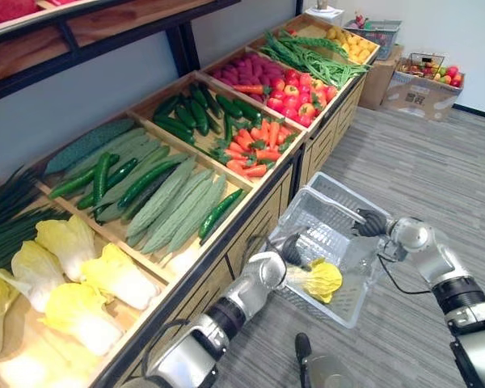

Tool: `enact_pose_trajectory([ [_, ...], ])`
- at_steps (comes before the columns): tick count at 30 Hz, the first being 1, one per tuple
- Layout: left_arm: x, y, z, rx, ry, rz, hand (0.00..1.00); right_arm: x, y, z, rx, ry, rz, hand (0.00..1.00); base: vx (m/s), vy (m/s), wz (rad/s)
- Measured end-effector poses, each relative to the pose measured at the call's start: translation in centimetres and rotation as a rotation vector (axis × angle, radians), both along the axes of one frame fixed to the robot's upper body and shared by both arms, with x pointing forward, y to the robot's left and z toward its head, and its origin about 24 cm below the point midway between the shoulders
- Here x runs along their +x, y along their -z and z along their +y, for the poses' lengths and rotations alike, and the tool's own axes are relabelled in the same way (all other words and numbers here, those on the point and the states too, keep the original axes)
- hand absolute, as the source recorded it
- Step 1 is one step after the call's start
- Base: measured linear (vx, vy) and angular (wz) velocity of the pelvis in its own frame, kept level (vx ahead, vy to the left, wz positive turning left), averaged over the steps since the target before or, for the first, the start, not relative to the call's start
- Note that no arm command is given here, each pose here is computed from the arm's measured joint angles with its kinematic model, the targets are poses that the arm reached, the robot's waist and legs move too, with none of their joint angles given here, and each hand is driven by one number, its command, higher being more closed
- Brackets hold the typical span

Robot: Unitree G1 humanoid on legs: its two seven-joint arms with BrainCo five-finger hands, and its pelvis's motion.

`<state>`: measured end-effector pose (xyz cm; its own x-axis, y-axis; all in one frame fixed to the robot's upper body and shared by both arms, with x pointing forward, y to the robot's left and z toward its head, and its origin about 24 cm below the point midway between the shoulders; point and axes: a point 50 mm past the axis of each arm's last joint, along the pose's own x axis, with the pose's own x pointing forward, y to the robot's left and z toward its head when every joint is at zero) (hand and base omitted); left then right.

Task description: Pick vegetable in the basket

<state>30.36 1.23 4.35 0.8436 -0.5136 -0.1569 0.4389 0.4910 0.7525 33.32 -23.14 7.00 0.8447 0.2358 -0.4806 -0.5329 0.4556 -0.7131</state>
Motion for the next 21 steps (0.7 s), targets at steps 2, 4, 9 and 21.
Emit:
enact_pose_trajectory([
  [2, -1.0, -2.0, -1.6, -0.107, 0.087, -0.036, 0.00, -1.0, 1.5, -1.1, 0.020, 0.066, 0.036, 1.00, -0.05, 0.020, 0.27],
  [4, -2.2, -3.7, -2.8, -0.235, 0.162, -0.048, 0.00, -1.8, 2.8, -1.7, 0.017, 0.116, 0.070, 1.00, -0.04, 0.014, 0.31],
  [9, -5.1, -5.4, -2.1, -0.528, 0.206, 0.011, 0.00, -4.4, 6.4, -4.2, 0.091, 0.335, 0.136, 1.00, -0.04, -0.003, 0.35],
  [21, -5.1, -9.2, 15.3, -1.064, -0.539, -0.431, 0.00, -16.1, 14.1, -11.1, 0.141, 0.852, 0.320, 1.00, -0.03, -0.017, 0.54],
])
